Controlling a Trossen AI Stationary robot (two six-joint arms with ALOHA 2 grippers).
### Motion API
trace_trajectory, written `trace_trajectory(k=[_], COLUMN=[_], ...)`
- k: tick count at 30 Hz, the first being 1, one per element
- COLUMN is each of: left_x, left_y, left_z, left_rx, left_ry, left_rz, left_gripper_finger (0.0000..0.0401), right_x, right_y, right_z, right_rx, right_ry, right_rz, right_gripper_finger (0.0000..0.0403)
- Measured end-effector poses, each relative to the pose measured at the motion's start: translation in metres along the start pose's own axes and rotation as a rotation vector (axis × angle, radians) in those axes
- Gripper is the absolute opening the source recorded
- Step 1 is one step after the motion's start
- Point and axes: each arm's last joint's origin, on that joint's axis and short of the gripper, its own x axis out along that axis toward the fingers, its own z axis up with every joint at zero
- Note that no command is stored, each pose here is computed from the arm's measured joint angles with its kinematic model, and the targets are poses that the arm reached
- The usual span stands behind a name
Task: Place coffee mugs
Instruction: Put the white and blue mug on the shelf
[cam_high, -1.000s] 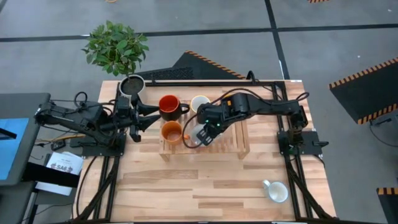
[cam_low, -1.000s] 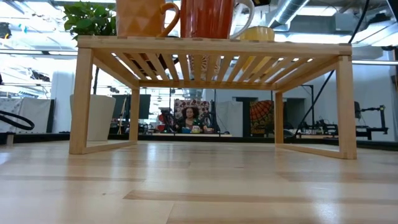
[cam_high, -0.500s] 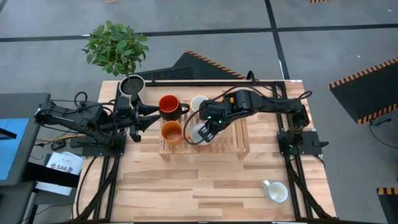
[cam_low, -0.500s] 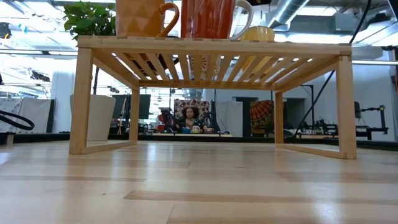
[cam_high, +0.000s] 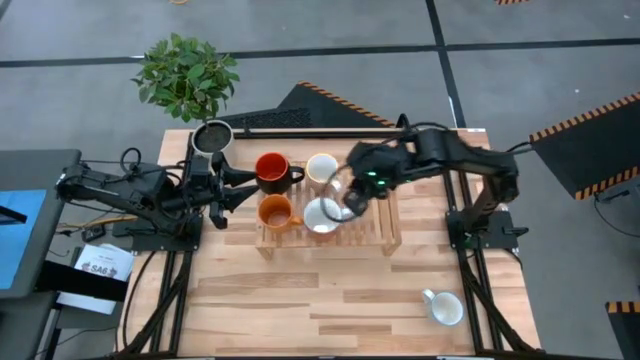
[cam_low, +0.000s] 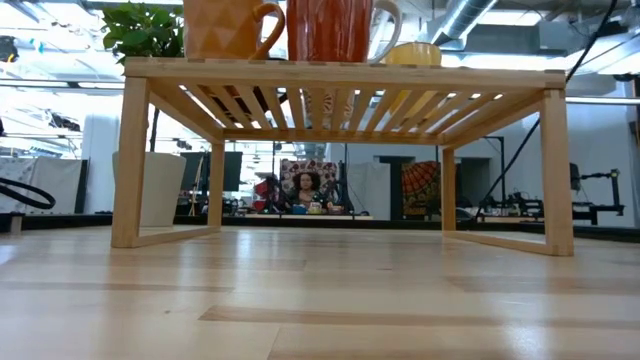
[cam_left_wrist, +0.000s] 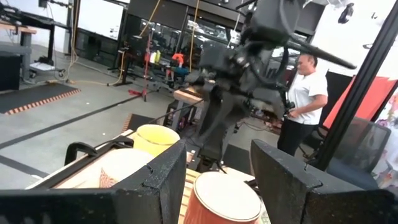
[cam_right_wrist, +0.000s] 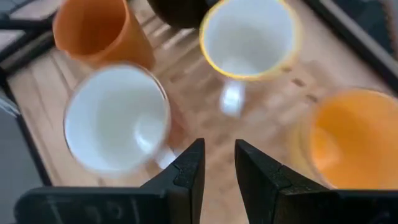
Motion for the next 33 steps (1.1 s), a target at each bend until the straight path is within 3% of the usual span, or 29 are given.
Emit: trace_trajectory(k=[9,15,18,24,29,33], left_x=[0.0,0.0,0.0,0.0,0.0,0.0], left_y=[0.001,0.001,0.002,0.003,0.003,0.003], left_z=[0.0,-0.002,-0.004,-0.006,-0.007,-0.007], left_rx=[-0.013,-0.004,0.01,0.013,0.008,0.009], left_ry=[-0.004,0.012,0.03,0.053,0.054,0.056], left_rz=[0.026,0.033,0.04,0.058,0.059,0.06], left_gripper_finger=[0.0165,0.0165,0.0165,0.0165,0.0165,0.0165], right_x=[-0.051,-0.053,-0.05,-0.045,-0.041,-0.04], right_y=[-0.017,-0.045,-0.058,-0.066,-0.062,-0.058], right_z=[-0.041,-0.088,-0.111,-0.125,-0.116,-0.105], right_rx=[-0.08,0.025,0.089,0.13,-0.023,-0.148], right_ry=[-0.102,-0.077,-0.101,-0.33,-0.533,-0.625], right_rz=[-0.183,-0.212,-0.166,0.112,0.288,0.316], right_gripper_finger=[0.0115,0.0115,0.0115,0.0115,0.0112,0.0111])
